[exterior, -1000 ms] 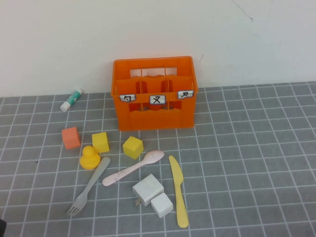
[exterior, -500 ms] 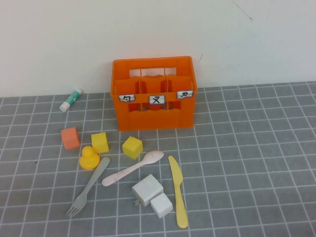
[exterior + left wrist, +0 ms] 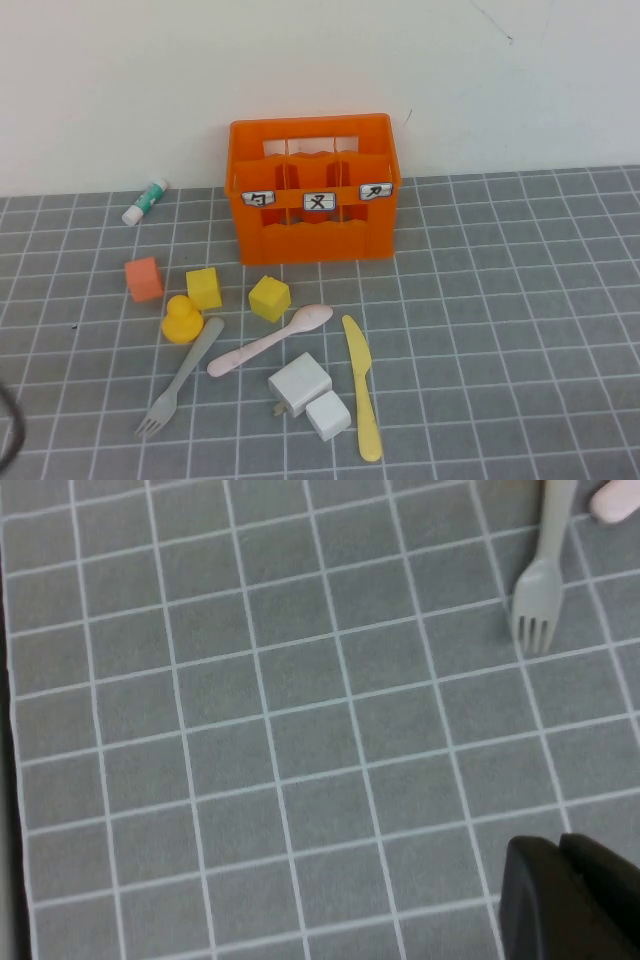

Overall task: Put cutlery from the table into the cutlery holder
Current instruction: Pick up the fork

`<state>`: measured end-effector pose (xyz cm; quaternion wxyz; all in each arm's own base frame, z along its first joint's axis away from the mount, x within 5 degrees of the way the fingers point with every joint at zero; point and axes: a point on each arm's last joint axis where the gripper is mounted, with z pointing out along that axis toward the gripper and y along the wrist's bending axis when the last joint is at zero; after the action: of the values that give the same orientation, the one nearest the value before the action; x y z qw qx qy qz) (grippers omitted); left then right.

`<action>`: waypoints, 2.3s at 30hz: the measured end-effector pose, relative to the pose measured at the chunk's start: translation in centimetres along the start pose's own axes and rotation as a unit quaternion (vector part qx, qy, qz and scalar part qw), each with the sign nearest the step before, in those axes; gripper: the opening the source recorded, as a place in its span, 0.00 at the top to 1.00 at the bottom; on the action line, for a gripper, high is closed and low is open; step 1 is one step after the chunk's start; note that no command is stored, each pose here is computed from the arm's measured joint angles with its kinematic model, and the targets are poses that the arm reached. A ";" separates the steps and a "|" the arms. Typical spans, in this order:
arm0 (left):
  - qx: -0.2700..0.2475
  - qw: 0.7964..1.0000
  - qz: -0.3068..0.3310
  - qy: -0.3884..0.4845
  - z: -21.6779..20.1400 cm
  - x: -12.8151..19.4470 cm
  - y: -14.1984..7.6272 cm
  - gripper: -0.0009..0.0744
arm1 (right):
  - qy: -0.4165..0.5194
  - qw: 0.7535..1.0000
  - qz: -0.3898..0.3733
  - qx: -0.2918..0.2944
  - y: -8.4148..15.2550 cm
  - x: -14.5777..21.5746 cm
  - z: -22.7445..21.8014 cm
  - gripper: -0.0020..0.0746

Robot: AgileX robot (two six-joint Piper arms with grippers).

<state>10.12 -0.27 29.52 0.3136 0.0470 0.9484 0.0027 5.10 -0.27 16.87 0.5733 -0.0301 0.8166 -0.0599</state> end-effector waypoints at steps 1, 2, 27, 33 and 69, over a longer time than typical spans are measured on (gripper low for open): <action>0.000 1.000 0.001 0.009 0.4 -0.7 0.1 0.99 | 0.000 1.000 0.000 0.000 0.0 0.0 0.0 0.98; 0.001 1.000 0.003 0.017 0.9 -1.6 0.2 0.99 | 0.000 1.000 0.000 0.000 0.0 0.0 0.0 0.98; 0.115 0.957 0.228 0.138 11.2 -11.4 -6.7 0.99 | 0.000 1.000 0.000 0.000 0.0 0.0 0.0 0.98; 0.105 0.961 0.214 0.142 12.2 -13.9 -9.0 0.98 | 0.000 1.000 0.000 0.000 0.0 0.0 0.0 0.98; 0.076 0.960 0.114 0.245 27.8 -13.6 -7.2 0.48 | 0.000 1.000 0.000 0.000 0.0 0.0 0.0 0.98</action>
<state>36.89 -9.31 15.06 0.0645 0.1761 0.9820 -0.0224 5.10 -0.27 16.87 0.5733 -0.0301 0.8166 -0.0599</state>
